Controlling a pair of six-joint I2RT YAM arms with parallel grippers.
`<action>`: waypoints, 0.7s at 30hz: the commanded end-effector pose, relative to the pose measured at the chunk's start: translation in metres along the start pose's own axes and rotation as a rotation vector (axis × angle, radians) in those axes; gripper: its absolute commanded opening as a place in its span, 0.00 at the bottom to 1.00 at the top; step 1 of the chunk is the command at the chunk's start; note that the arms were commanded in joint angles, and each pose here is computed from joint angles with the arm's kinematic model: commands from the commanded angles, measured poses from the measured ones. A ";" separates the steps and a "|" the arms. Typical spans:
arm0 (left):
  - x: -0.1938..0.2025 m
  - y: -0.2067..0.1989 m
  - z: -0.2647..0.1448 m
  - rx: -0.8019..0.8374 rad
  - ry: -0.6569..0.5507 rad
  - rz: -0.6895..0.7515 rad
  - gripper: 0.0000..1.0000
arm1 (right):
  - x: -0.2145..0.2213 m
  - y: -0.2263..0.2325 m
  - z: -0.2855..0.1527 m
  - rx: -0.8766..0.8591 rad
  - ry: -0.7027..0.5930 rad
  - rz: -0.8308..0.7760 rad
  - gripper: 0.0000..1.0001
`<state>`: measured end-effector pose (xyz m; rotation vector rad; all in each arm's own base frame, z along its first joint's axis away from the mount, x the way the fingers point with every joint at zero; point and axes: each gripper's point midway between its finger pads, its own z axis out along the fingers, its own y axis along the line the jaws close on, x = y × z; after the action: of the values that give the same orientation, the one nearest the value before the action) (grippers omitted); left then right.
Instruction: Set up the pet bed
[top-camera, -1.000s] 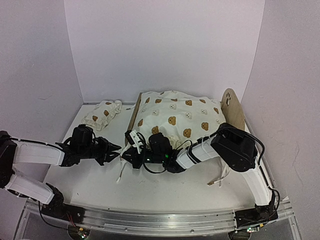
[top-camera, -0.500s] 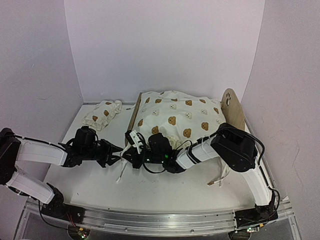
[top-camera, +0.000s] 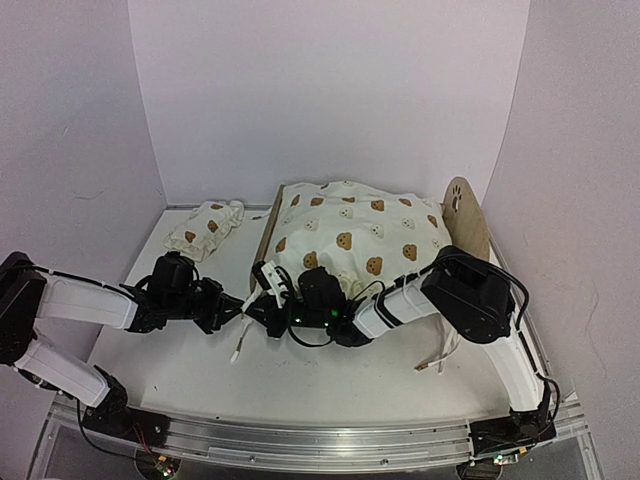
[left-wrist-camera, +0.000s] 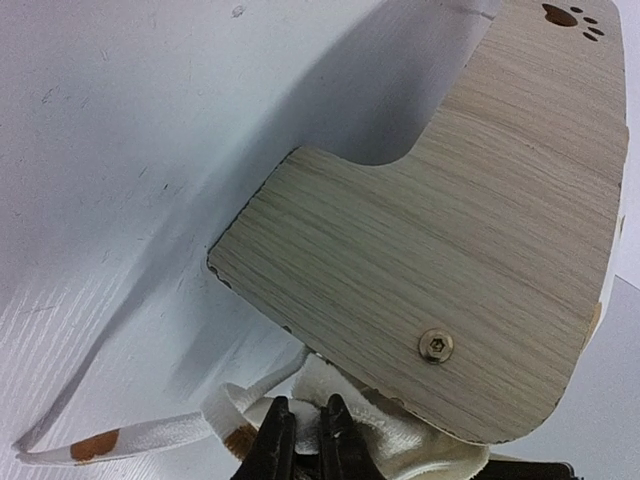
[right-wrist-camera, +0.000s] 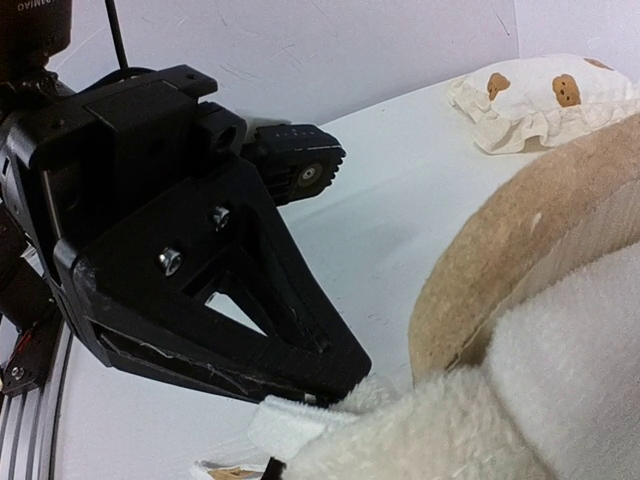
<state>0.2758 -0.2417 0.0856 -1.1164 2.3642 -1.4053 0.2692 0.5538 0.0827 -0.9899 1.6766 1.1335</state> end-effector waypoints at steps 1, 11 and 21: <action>0.012 -0.025 0.001 0.058 0.045 0.033 0.08 | -0.042 0.015 -0.003 -0.048 -0.123 -0.051 0.00; 0.008 -0.032 -0.011 0.104 0.000 0.059 0.00 | -0.037 0.012 -0.015 0.082 -0.020 0.118 0.24; 0.008 -0.036 -0.015 0.124 -0.002 0.044 0.00 | 0.021 0.047 -0.037 0.294 0.123 0.412 0.62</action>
<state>0.2764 -0.2431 0.1063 -1.0701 2.3091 -1.4494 0.2205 0.5352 0.0885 -0.7299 2.0426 1.0779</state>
